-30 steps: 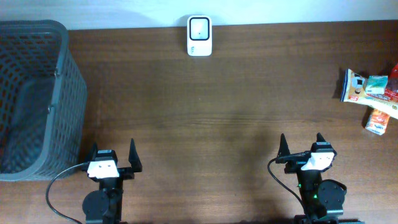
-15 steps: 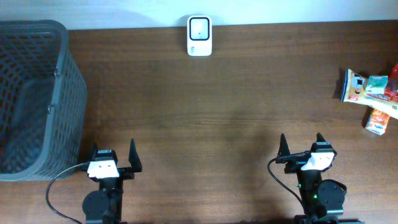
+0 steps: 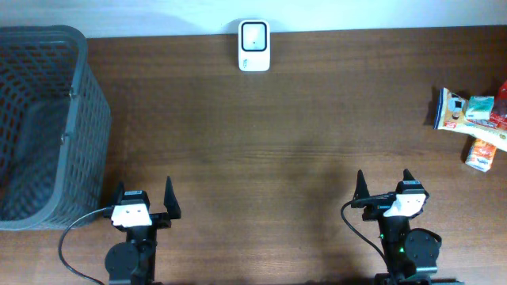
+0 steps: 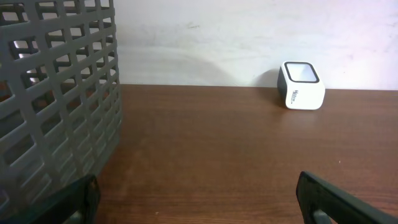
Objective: Scan the item barcode
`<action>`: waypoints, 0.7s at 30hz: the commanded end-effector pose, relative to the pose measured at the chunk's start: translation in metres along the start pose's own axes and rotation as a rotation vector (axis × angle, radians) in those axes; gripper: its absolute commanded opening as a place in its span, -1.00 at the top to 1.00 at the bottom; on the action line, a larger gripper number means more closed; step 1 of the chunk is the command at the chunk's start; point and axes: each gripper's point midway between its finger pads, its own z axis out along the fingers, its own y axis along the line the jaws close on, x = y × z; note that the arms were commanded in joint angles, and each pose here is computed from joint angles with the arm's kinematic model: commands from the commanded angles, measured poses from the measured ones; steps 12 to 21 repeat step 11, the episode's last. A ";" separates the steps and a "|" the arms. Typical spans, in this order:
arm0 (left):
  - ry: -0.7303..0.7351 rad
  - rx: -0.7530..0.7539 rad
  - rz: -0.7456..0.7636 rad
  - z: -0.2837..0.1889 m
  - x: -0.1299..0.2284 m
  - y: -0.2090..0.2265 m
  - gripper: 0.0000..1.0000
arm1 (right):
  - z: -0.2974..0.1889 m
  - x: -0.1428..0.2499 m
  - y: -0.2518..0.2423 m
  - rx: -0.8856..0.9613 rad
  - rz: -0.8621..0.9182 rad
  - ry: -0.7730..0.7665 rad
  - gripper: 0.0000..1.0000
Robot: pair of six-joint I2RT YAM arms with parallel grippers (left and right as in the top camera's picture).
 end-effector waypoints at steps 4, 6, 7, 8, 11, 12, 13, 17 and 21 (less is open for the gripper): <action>-0.001 0.010 -0.002 0.000 0.002 -0.002 -0.98 | 0.000 0.003 -0.003 0.017 0.008 0.003 -0.97; -0.001 0.010 -0.003 0.000 0.002 -0.002 -0.98 | 0.000 0.003 -0.003 0.017 0.008 0.004 -0.97; -0.002 0.010 -0.003 0.000 0.002 -0.002 -0.98 | 0.000 0.003 -0.003 0.017 0.008 0.003 -0.97; -0.001 0.010 -0.003 0.000 0.002 -0.002 -0.98 | 0.000 0.003 -0.003 0.017 0.008 0.004 -0.97; -0.002 0.010 -0.002 0.000 0.002 -0.002 -0.99 | 0.000 0.003 -0.003 0.017 0.008 0.003 -0.97; -0.002 0.010 -0.002 0.000 0.002 -0.002 -0.99 | 0.000 0.003 -0.003 0.017 0.008 0.003 -0.97; -0.002 0.010 -0.002 0.000 0.002 -0.002 -0.99 | 0.000 0.003 -0.003 0.017 0.008 0.003 -0.97; -0.002 0.010 -0.002 0.000 0.002 -0.002 -0.99 | 0.000 0.003 -0.003 0.017 0.008 0.003 -0.97; -0.002 0.010 -0.002 0.000 0.002 -0.002 -0.99 | 0.000 0.003 -0.003 0.017 0.008 0.003 -0.97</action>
